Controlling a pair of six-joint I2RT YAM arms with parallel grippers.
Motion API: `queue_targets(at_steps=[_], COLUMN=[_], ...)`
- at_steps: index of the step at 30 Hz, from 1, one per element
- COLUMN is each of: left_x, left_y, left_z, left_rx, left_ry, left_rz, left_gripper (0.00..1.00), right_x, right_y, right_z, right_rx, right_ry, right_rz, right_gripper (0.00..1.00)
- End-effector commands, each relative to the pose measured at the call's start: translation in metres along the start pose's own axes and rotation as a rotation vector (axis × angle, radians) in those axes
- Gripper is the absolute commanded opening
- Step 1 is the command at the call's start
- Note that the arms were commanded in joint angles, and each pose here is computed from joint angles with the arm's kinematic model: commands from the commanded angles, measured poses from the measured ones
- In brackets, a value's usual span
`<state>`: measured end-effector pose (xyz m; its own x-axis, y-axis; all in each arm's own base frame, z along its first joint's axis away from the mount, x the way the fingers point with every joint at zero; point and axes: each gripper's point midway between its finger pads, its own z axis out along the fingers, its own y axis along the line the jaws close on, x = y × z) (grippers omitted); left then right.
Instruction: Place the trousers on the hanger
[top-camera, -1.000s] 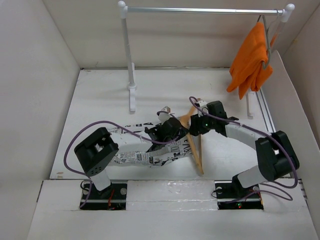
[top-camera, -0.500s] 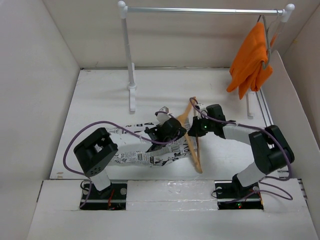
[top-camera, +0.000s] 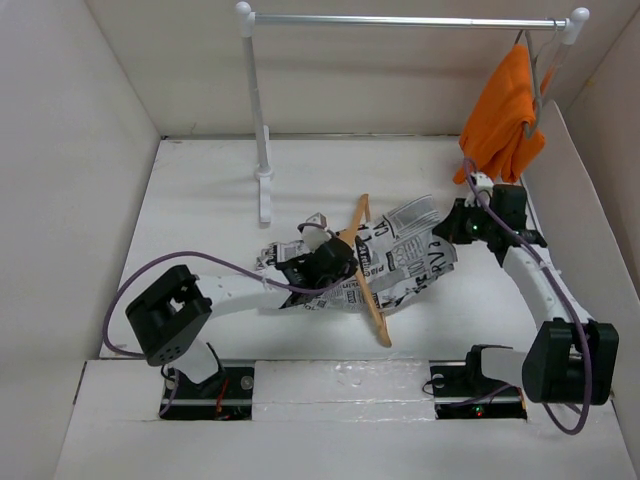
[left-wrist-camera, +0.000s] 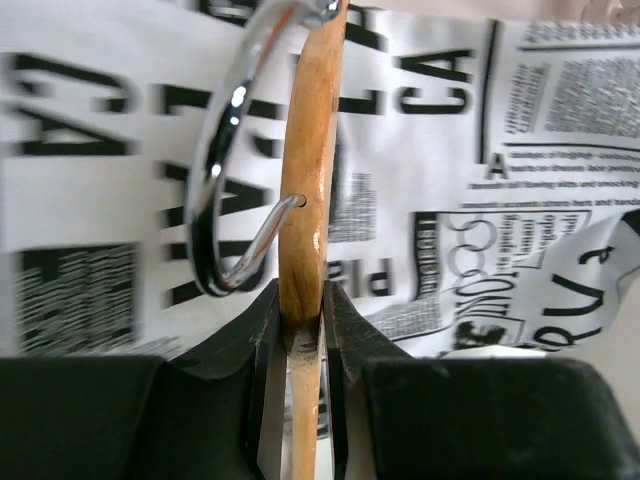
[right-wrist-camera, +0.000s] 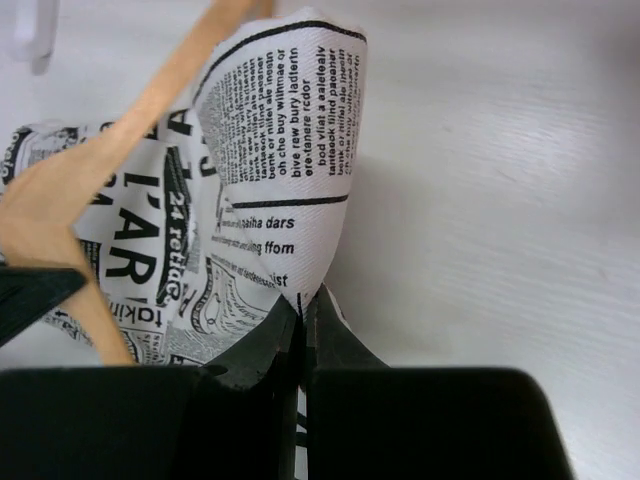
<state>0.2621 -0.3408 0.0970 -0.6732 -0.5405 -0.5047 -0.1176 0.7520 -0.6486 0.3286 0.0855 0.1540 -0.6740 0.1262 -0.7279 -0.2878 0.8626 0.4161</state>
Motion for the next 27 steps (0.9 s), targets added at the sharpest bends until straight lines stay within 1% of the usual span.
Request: queue_targets(at_steps=[1, 3, 5, 8, 10, 13, 15, 16, 17, 18, 19, 20, 21, 22, 24, 25, 26, 27], left_x=[0.000, 0.000, -0.004, -0.012, -0.017, -0.023, -0.025, -0.032, -0.035, -0.038, -0.044, -0.043, -0.051, -0.051, -0.058, -0.063, -0.066, -0.074], left_y=[0.057, 0.067, 0.065, 0.055, 0.044, 0.025, 0.022, 0.005, -0.002, -0.008, -0.025, -0.034, -0.049, -0.059, -0.079, -0.085, -0.090, -0.101], left_z=[-0.015, -0.020, -0.025, -0.026, -0.026, -0.026, -0.029, -0.032, -0.036, -0.039, -0.045, -0.051, -0.058, -0.065, -0.074, -0.077, -0.080, -0.086], left_rx=[-0.160, -0.169, -0.157, -0.139, -0.109, -0.076, -0.105, -0.081, -0.069, -0.063, -0.031, -0.010, 0.011, 0.033, 0.078, 0.091, 0.101, 0.115], left_ry=[-0.001, -0.001, -0.012, -0.037, -0.049, -0.059, -0.080, -0.103, -0.114, -0.129, -0.146, -0.148, -0.175, -0.184, -0.206, -0.217, -0.223, -0.240], left_rz=[0.126, 0.136, 0.132, 0.142, 0.145, 0.149, 0.196, 0.201, 0.214, 0.237, 0.228, 0.236, 0.232, 0.248, 0.238, 0.247, 0.246, 0.236], left_gripper=[0.00, 0.00, 0.00, 0.00, 0.00, 0.00, 0.00, 0.00, 0.00, 0.00, 0.00, 0.00, 0.00, 0.00, 0.00, 0.00, 0.00, 0.00], right_x=[-0.004, -0.006, -0.002, 0.004, 0.005, 0.015, 0.023, 0.025, 0.027, 0.029, 0.029, 0.033, 0.030, 0.026, 0.022, 0.009, 0.008, 0.005], right_y=[-0.020, -0.027, -0.027, -0.035, -0.037, -0.040, -0.045, -0.050, -0.052, -0.055, -0.057, -0.057, -0.056, -0.051, -0.038, -0.024, -0.013, 0.008], right_z=[-0.022, -0.023, -0.017, -0.011, -0.010, -0.005, -0.004, -0.004, -0.005, -0.005, -0.005, -0.007, -0.011, -0.013, -0.021, -0.031, -0.037, -0.040], right_rx=[0.054, 0.065, 0.040, 0.060, 0.063, 0.058, 0.080, 0.109, 0.123, 0.134, 0.137, 0.140, 0.149, 0.142, 0.119, 0.108, 0.095, 0.050], right_ry=[-0.010, -0.029, -0.011, 0.012, 0.010, 0.041, 0.059, 0.063, 0.068, 0.071, 0.079, 0.101, 0.098, 0.095, 0.098, 0.057, 0.055, 0.046], right_rz=[0.004, 0.010, 0.011, 0.015, 0.017, 0.029, 0.042, 0.043, 0.046, 0.048, 0.019, 0.013, -0.002, -0.029, -0.059, -0.097, -0.109, -0.145], right_gripper=[0.00, 0.00, 0.00, 0.00, 0.00, 0.00, 0.00, 0.00, 0.00, 0.02, 0.11, 0.37, 0.48, 0.56, 0.65, 0.66, 0.68, 0.70])
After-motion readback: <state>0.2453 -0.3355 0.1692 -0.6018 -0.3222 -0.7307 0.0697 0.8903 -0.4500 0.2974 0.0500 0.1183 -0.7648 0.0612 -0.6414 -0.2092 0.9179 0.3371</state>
